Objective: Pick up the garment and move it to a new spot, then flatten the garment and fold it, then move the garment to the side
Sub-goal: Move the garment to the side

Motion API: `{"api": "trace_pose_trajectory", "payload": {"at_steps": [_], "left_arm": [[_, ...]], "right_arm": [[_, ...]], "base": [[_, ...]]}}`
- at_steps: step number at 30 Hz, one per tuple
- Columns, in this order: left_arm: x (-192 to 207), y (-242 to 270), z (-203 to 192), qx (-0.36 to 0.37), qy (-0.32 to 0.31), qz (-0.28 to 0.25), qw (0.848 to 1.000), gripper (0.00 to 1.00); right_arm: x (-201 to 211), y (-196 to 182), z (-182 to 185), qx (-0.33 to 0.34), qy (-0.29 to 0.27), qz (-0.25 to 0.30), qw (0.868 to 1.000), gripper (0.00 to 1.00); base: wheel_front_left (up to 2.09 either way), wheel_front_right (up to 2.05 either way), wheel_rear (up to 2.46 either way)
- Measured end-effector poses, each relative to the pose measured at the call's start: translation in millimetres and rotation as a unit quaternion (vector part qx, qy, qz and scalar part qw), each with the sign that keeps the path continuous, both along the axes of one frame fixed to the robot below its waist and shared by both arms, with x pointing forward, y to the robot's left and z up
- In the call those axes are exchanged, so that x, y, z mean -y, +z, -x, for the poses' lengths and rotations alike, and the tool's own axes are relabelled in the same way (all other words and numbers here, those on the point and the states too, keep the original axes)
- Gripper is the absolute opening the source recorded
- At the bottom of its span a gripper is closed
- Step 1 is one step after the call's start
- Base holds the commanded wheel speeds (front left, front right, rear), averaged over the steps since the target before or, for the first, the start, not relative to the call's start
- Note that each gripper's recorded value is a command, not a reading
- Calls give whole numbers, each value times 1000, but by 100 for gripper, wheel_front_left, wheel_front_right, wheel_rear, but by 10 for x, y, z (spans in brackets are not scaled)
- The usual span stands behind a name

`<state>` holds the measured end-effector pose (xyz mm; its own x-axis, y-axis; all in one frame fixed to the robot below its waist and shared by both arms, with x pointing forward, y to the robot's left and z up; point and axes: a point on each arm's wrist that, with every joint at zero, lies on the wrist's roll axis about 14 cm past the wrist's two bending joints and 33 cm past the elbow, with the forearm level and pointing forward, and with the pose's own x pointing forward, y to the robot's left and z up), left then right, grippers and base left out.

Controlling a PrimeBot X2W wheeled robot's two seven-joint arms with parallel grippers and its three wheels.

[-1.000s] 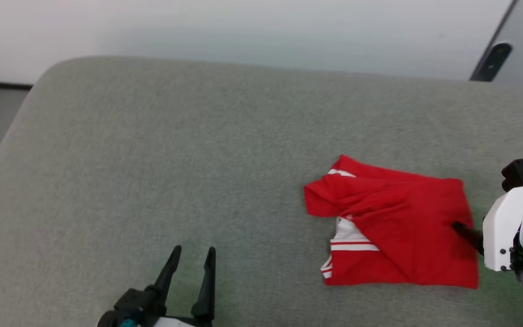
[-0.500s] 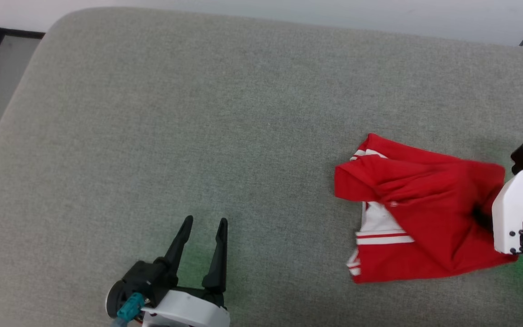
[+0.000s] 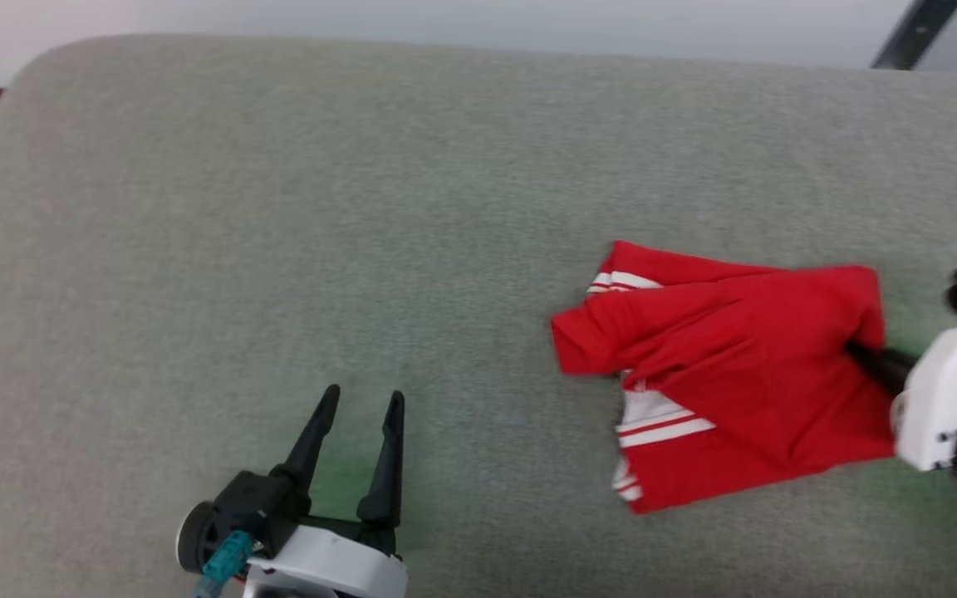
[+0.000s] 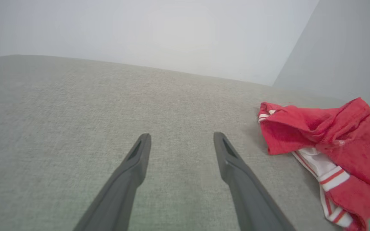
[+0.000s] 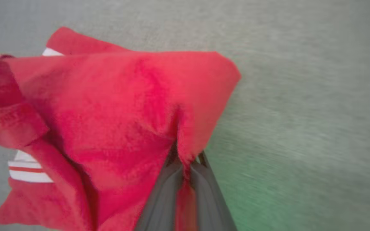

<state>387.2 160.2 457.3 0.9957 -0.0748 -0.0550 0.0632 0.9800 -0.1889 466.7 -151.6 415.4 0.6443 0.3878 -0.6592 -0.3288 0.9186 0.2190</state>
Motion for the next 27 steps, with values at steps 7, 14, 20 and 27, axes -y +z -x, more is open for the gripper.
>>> {"api": "trace_pose_trajectory", "payload": {"at_steps": [7,14,20,27], "left_arm": [[255,-12,-130,4,-41,5,999,100],[452,-53,-311,8,-77,-3,997,100],[517,-150,-429,3,-95,-14,995,100],[454,-214,-595,8,-97,-33,995,100]], "right_arm": [[773,553,-12,74,-65,26,995,0],[1518,708,40,87,-155,60,982,0],[2024,669,-24,92,-227,84,966,0],[2547,484,-132,90,-279,148,945,0]], "base": [[0,0,0],[0,0,0],[0,0,0],[0,0,0]]}}
